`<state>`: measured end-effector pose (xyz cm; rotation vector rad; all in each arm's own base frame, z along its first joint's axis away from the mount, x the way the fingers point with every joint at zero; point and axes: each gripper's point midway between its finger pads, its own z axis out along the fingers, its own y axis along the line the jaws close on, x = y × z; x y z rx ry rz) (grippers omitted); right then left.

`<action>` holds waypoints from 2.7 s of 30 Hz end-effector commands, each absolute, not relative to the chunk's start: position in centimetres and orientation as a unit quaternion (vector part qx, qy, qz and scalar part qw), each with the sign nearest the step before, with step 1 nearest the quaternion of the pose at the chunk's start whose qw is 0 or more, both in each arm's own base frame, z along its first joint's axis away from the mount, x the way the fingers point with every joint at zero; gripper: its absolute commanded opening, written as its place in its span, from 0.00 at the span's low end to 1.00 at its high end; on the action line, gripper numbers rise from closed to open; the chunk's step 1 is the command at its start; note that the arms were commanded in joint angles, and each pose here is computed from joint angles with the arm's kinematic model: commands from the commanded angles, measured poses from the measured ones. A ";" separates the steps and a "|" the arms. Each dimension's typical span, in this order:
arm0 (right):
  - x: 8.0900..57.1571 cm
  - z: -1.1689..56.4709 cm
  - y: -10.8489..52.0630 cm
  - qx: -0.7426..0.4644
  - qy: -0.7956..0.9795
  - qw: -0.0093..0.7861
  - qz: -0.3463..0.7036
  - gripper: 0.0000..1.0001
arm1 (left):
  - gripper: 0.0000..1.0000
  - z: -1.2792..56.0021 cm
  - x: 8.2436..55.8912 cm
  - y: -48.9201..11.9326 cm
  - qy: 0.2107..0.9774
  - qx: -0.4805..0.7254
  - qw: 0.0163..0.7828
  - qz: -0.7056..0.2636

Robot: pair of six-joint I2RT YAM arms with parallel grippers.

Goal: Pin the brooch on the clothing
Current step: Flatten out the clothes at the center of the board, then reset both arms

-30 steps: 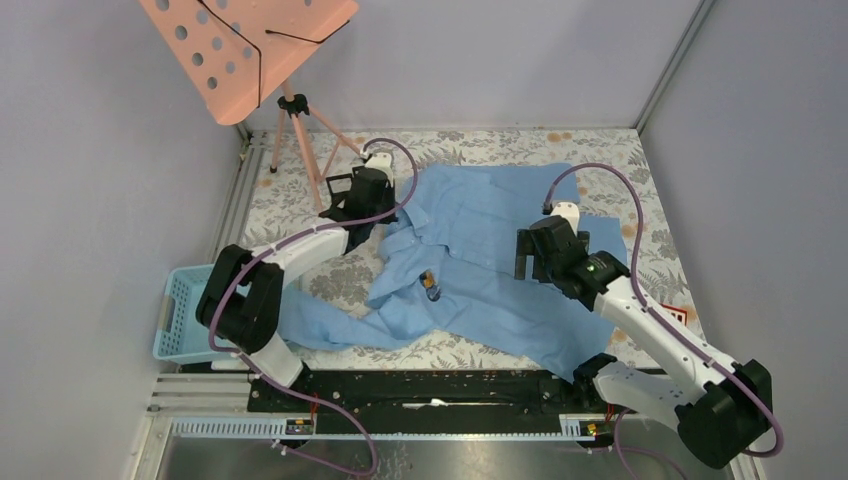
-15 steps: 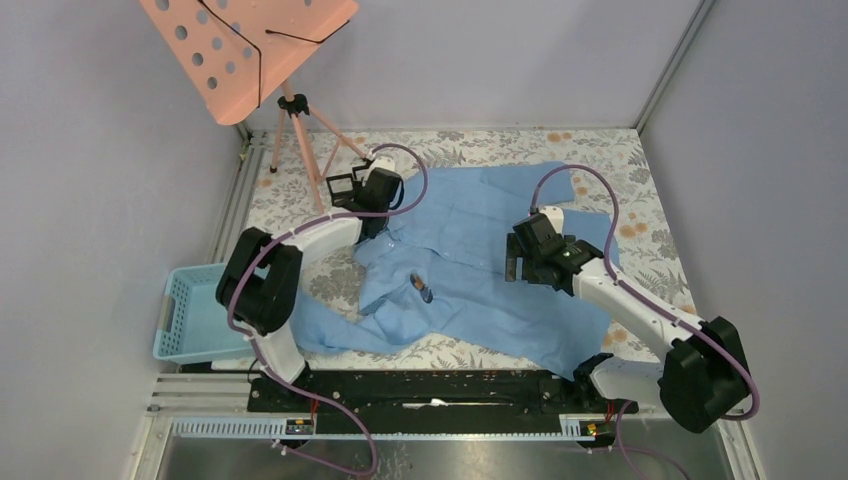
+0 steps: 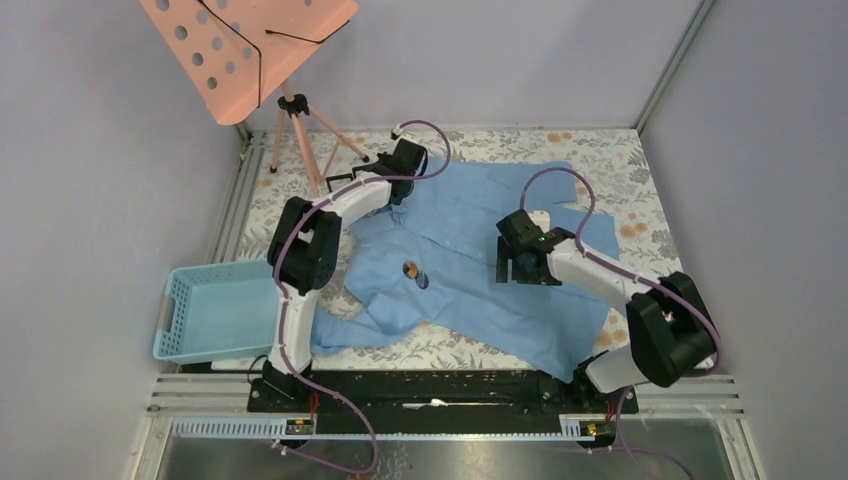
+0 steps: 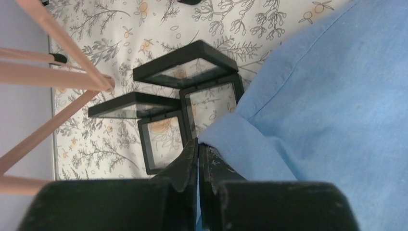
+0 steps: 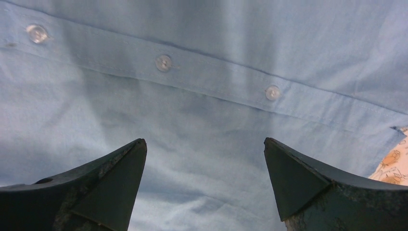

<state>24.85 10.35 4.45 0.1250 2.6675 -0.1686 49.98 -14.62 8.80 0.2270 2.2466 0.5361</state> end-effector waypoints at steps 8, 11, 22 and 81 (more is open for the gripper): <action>29.0 4.6 11.0 0.092 0.971 0.211 -0.071 1.00 | 0.00 10.1 54.8 -13.7 0.883 0.103 0.386 0.245; 29.8 4.4 10.7 0.107 0.972 0.202 -0.061 1.00 | 0.00 10.0 55.9 -14.0 0.882 0.111 0.386 0.249; 32.1 6.2 8.4 0.130 0.967 0.216 -0.047 0.99 | 0.64 11.2 56.7 -14.0 0.878 0.107 0.402 0.239; 23.4 15.5 4.7 0.125 0.914 0.386 0.025 0.99 | 0.99 0.5 14.4 -16.6 0.960 -0.076 0.271 0.006</action>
